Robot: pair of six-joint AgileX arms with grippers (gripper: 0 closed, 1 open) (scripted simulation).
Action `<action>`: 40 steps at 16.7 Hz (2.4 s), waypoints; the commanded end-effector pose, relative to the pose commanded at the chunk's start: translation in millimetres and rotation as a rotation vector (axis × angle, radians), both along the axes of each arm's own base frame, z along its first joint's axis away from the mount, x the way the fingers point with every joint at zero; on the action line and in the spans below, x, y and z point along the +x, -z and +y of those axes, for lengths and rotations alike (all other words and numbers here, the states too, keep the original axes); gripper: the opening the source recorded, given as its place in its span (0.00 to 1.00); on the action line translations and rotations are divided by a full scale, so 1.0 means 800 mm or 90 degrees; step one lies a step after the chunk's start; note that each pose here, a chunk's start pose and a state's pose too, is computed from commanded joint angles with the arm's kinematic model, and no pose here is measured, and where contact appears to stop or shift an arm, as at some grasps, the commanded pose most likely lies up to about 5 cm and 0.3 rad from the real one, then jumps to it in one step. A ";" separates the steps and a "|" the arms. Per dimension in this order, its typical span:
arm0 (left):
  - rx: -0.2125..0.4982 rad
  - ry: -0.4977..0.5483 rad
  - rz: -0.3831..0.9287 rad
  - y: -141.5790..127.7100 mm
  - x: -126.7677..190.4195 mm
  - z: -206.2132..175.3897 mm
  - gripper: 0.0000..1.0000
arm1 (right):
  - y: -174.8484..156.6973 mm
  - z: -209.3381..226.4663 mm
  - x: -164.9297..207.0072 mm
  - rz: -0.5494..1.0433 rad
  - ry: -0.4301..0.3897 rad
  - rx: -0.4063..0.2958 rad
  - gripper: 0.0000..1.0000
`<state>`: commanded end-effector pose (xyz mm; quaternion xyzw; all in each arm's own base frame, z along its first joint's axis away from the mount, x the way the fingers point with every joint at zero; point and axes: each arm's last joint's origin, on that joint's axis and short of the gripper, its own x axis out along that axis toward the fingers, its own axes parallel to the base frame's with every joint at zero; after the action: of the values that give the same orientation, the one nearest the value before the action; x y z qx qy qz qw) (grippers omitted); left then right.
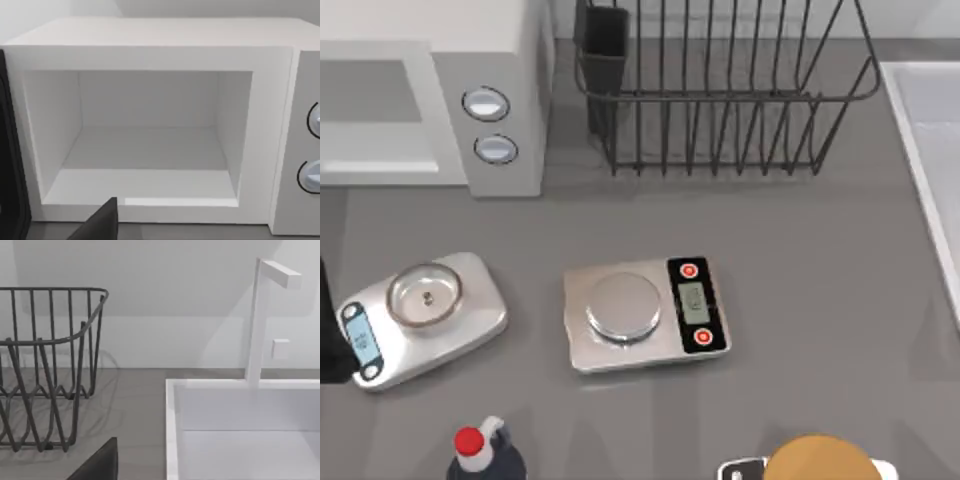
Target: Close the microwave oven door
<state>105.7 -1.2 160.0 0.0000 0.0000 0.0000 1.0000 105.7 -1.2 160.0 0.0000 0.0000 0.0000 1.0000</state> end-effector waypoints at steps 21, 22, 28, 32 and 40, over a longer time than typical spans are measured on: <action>0.000 0.000 0.000 0.000 0.000 0.000 0.00 | 0.000 0.000 0.000 0.000 0.000 0.000 1.00; 0.000 0.000 0.000 0.000 0.000 0.000 0.00 | 0.000 0.000 0.000 0.000 0.000 0.000 1.00; 0.000 0.000 0.000 -0.005 0.000 -0.009 0.00 | 0.000 0.000 0.000 0.000 0.000 0.000 1.00; 0.000 0.000 0.000 -0.007 0.000 -0.012 0.00 | 0.000 0.000 0.000 0.000 0.000 0.000 1.00; 0.000 0.000 0.001 -0.006 -0.011 -0.007 0.00 | 0.000 0.000 0.000 0.000 0.000 0.000 1.00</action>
<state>96.9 -6.4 164.8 -0.0002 0.0010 0.0002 1.0000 105.7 -1.2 160.0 0.0000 0.0000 0.0000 1.0000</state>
